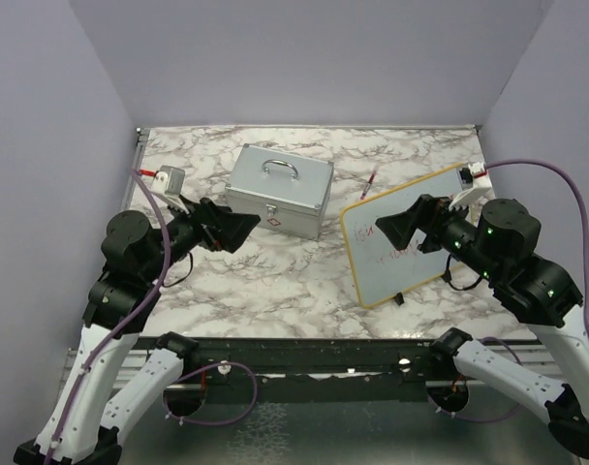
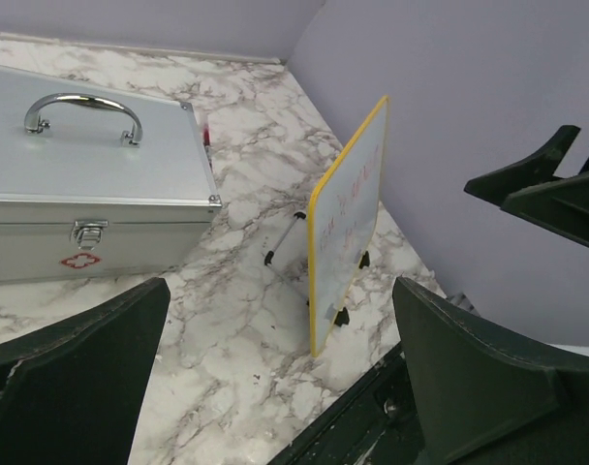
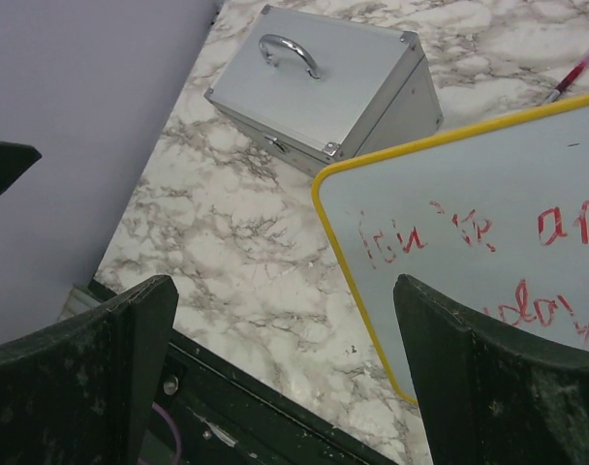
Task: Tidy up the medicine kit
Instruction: Reset both arms
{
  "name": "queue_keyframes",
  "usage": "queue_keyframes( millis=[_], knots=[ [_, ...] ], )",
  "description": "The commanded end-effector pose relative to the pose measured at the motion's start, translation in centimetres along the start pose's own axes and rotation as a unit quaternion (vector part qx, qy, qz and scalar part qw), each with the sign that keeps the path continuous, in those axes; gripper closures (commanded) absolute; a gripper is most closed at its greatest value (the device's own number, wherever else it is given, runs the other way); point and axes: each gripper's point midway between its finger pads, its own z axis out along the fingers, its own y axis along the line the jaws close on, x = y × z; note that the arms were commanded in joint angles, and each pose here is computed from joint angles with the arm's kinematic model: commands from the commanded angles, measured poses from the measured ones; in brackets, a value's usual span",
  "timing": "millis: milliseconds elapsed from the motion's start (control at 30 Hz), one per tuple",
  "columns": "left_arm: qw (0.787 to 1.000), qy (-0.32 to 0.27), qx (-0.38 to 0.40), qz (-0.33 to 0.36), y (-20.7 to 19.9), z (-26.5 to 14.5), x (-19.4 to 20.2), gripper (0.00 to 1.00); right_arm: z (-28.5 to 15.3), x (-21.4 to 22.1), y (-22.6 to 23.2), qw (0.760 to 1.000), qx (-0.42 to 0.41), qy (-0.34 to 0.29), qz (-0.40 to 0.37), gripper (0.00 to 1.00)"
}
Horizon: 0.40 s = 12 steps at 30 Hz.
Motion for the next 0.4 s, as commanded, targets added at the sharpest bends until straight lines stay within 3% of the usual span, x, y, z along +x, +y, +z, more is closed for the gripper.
queue_keyframes(
  millis=[0, 367],
  knots=[
    [0.999, -0.028, 0.009, -0.018, -0.63, -1.47, -0.03, 0.01, -0.21, 0.19, -0.72, 1.000, 0.022, 0.002, 0.010, 0.00],
    [0.999, -0.034, 0.013, -0.013, -0.72, -1.81, 0.07, 0.01, -0.72, 0.07, -0.53, 1.000, 0.016, -0.003, 0.017, 0.00]
  ],
)
